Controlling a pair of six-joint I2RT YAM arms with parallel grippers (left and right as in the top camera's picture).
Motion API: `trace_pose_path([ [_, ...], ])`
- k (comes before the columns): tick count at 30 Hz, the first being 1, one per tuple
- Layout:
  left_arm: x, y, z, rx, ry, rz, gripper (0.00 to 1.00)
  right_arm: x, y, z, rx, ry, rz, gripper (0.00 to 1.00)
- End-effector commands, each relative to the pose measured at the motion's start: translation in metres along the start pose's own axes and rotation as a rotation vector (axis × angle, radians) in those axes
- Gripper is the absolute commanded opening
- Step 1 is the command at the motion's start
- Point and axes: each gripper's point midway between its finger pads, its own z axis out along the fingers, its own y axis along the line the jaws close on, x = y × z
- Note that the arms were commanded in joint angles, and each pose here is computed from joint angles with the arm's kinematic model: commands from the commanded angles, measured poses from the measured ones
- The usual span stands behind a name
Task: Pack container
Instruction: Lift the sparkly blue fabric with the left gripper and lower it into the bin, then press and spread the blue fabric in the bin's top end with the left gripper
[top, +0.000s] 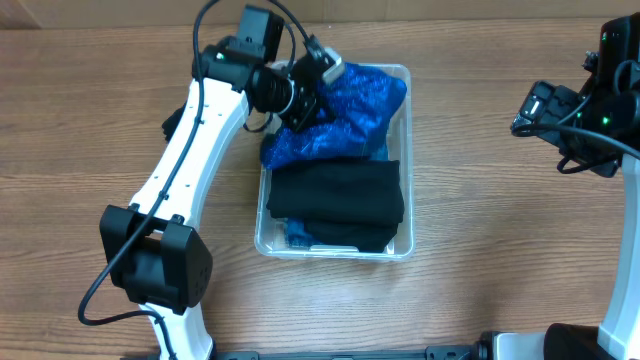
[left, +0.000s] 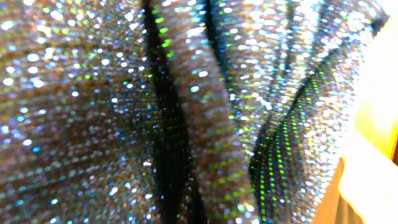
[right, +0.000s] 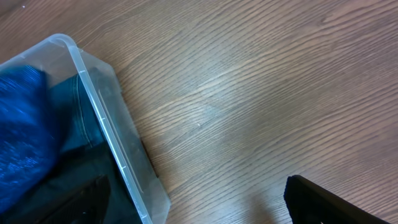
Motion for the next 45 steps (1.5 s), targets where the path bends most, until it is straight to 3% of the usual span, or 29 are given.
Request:
trace_pose_path([
  [1, -0.064, -0.01, -0.049, -0.035, -0.183, -0.147, 0.04, 0.001, -0.001, -0.008, -0.013, -0.02, -0.002, 0.94],
  [6, -0.107, -0.019, -0.083, -0.007, -0.332, -0.406, 0.04, 0.001, -0.001, -0.008, -0.013, -0.02, -0.002, 0.94],
  [12, -0.096, -0.006, -0.093, 0.036, -0.327, -0.955, 0.04, 0.001, -0.001, -0.008, -0.013, -0.02, -0.002, 0.94],
  [14, -0.083, 0.006, -0.092, -0.022, -0.316, -1.183, 0.04, 0.001, -0.001, -0.008, -0.013, -0.02, -0.002, 0.93],
  [16, -0.078, 0.009, -0.09, -0.079, -0.333, -1.301, 0.04, 0.001, -0.001, -0.008, -0.013, -0.021, -0.002, 0.93],
  [23, -0.08, -0.004, -0.081, -0.365, -0.524, -1.481, 0.04, 0.001, -0.001, -0.009, -0.015, -0.024, -0.002, 0.93],
  [28, -0.051, -0.016, -0.075, -0.501, -0.628, -1.815, 0.04, 0.002, 0.0, -0.009, -0.021, -0.022, -0.002, 0.93],
  [36, -0.044, -0.013, -0.071, -0.604, -0.85, -1.907, 0.04, 0.004, 0.005, -0.009, -0.05, -0.01, -0.018, 0.93],
  [39, -0.055, -0.006, -0.067, -0.591, -0.845, -1.807, 0.04, 0.005, 0.006, -0.009, -0.056, -0.007, -0.021, 0.93],
  [45, -0.049, 0.006, -0.042, -0.574, -0.855, -1.819, 0.04, 0.004, 0.006, -0.009, -0.056, -0.007, -0.021, 0.93],
])
